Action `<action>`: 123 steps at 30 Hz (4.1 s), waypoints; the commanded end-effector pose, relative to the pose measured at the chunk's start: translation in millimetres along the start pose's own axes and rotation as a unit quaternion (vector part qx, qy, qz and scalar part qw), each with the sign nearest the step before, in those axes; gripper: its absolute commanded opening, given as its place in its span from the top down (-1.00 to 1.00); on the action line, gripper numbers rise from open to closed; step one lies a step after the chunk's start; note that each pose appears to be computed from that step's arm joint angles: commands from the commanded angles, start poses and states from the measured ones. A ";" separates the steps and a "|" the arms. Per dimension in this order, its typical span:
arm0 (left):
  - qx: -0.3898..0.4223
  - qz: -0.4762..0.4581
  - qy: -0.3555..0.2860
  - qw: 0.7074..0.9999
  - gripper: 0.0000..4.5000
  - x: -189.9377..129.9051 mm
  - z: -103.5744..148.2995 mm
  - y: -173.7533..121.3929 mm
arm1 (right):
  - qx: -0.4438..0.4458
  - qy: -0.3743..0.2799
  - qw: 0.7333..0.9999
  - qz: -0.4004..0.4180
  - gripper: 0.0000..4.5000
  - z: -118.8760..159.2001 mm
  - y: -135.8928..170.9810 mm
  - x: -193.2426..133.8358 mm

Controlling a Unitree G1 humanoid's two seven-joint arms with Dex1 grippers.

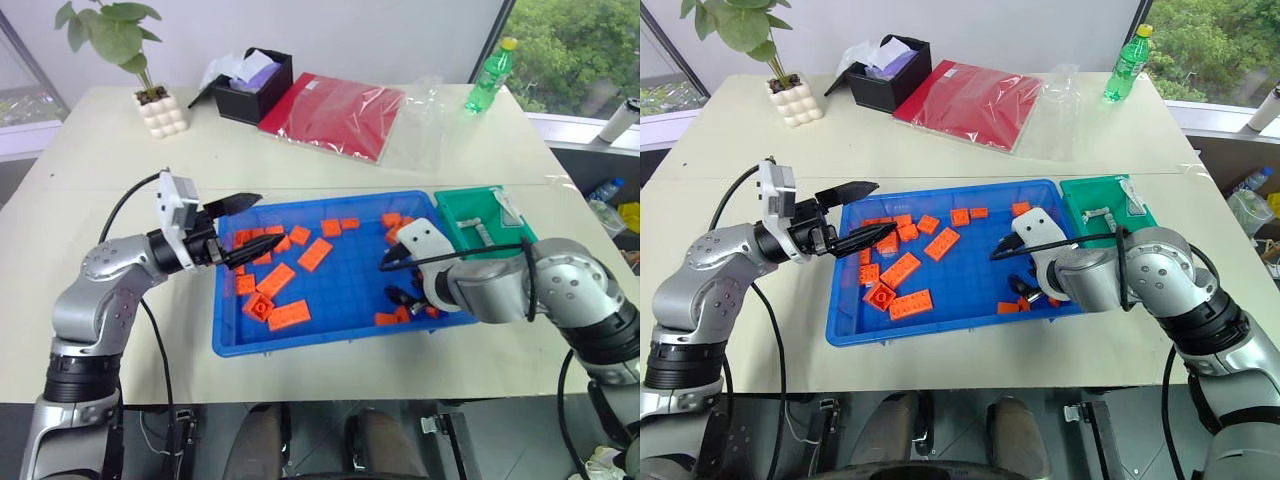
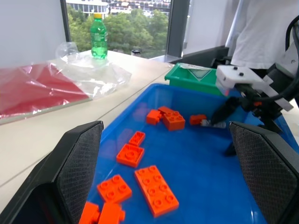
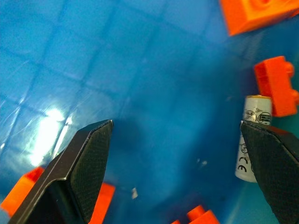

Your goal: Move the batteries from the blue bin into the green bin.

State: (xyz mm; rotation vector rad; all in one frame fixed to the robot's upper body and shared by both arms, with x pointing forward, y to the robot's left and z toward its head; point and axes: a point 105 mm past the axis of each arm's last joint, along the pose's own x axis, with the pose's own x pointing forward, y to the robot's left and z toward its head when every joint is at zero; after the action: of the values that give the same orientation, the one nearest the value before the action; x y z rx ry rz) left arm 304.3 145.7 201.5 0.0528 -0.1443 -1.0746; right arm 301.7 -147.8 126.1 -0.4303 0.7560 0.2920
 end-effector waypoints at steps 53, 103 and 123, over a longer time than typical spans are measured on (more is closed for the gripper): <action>0.019 -0.011 -0.044 0.999 -1.00 13.1 17.8 -8.3 | 0.034 0.014 0.992 -0.117 0.01 -18.3 -46.8 9.6; 0.016 -0.105 0.021 0.994 -1.00 4.6 11.6 -22.9 | 0.057 -0.012 0.990 -0.130 -0.46 -9.2 -54.7 -7.8; 0.023 -0.150 0.002 0.988 -1.00 21.8 19.4 -32.2 | 0.087 0.047 0.983 -0.158 -0.46 -37.5 -51.1 10.6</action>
State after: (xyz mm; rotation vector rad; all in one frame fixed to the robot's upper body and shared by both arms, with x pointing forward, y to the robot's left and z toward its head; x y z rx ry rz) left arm 288.7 112.0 208.4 0.0999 -0.1117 -1.3658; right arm 307.9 -196.3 119.4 -0.3800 0.7273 -0.0346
